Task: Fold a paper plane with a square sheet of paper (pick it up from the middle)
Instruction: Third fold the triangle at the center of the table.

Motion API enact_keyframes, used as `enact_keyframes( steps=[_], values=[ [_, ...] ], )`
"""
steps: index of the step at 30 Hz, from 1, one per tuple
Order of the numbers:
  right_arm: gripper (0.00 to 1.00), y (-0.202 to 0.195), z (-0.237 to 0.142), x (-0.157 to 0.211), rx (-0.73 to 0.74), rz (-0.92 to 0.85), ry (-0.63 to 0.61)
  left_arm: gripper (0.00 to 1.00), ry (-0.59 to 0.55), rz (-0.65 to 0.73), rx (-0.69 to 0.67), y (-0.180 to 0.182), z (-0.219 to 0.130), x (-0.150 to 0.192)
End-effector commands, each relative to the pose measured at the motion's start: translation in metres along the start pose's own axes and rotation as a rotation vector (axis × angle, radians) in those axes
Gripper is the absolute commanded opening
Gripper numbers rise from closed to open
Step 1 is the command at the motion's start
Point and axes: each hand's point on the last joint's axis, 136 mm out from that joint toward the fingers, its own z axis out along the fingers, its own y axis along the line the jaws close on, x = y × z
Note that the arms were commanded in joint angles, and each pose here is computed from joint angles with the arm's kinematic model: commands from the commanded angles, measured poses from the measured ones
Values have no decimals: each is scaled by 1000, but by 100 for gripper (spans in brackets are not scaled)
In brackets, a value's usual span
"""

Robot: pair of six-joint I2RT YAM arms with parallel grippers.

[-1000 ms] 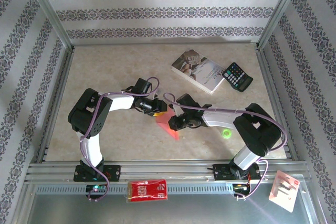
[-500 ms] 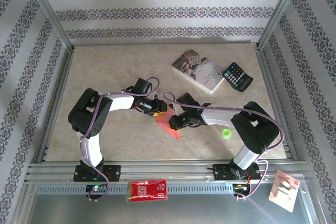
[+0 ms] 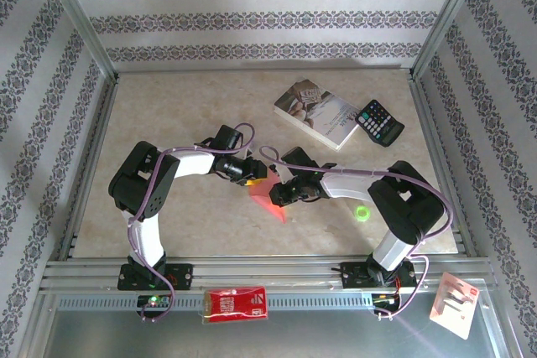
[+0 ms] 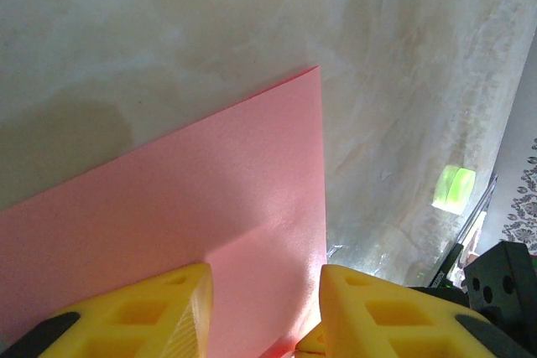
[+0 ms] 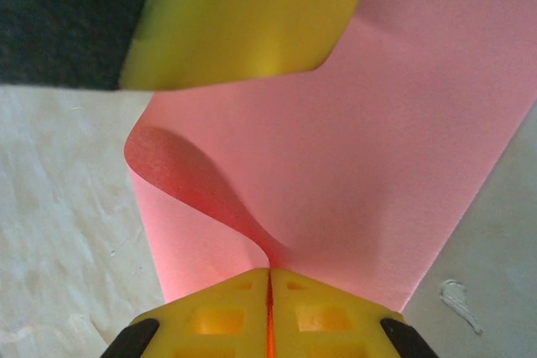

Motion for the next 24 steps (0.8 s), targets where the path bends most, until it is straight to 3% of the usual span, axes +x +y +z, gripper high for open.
enact_keyframes(
  steps=[1,24],
  values=[
    [10,-2,-1,-7,-1,-10,-2,38,56,-32,-118,35,14,20],
    [8,-9,-3,1,11,7,12,38,55,-33,-120,35,13,20]
  ],
)
